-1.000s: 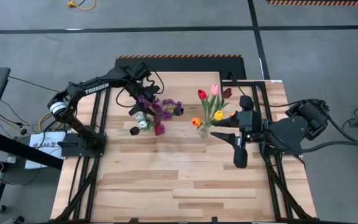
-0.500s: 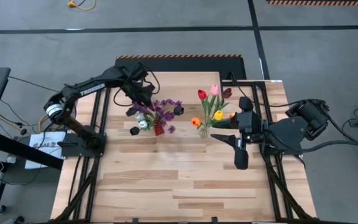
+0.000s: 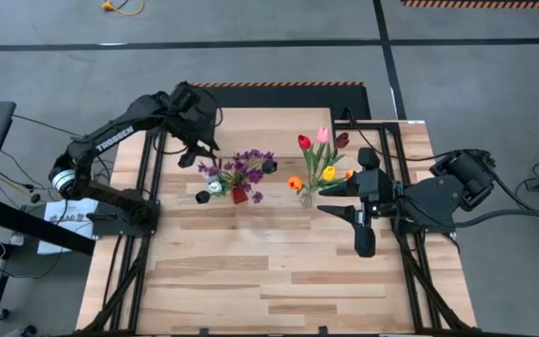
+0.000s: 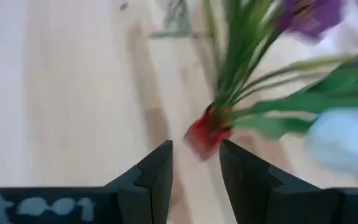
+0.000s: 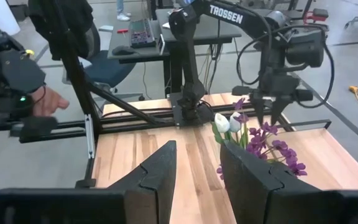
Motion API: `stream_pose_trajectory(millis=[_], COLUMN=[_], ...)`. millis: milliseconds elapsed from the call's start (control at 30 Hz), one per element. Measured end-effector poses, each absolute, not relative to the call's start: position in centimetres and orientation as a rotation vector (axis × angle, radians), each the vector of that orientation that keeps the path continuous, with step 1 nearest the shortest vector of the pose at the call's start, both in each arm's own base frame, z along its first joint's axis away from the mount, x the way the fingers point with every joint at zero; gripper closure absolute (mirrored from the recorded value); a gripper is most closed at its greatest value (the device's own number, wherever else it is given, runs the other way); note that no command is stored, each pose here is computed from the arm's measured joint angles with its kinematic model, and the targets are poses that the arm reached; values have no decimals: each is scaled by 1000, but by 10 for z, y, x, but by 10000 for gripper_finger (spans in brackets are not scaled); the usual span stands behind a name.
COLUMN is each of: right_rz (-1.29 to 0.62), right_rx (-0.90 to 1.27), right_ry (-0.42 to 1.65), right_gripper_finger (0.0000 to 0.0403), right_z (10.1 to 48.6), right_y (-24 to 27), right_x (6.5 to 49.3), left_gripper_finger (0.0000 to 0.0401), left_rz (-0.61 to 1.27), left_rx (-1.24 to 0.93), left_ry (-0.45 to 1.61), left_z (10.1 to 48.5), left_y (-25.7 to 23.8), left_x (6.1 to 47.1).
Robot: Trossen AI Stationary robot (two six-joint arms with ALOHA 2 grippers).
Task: Pick and place flowers into a vace then onto a shelf
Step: Put the transparent vase with flowers on the shelf
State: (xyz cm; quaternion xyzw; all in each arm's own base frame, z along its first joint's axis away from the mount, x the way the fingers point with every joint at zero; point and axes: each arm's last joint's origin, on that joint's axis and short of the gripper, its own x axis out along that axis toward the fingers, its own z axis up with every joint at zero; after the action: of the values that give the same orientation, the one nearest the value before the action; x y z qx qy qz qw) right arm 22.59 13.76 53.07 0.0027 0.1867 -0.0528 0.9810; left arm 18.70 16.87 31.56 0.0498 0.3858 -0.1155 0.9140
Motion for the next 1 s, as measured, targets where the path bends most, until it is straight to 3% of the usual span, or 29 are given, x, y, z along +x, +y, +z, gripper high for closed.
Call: stream_pose_trajectory(millis=[267,500,800,1000], right_rz=[-120,-104,-114,-136], right_rx=[-1,-115,-146,-203], right_ry=[371,360,340,404], right_gripper_finger=[284,284,284,284], right_z=[531,535,540,530], right_y=[136,132,124,121], right_x=[227,222,221,231], left_gripper_finger=[282,282,282,282], left_rz=[32,206,323,433], left_rx=[167,240,313,151], left_ry=[909,832,465,168], left_z=[324,355,411,441], left_y=[180,167,114,75], left_x=[173,146,104,74])
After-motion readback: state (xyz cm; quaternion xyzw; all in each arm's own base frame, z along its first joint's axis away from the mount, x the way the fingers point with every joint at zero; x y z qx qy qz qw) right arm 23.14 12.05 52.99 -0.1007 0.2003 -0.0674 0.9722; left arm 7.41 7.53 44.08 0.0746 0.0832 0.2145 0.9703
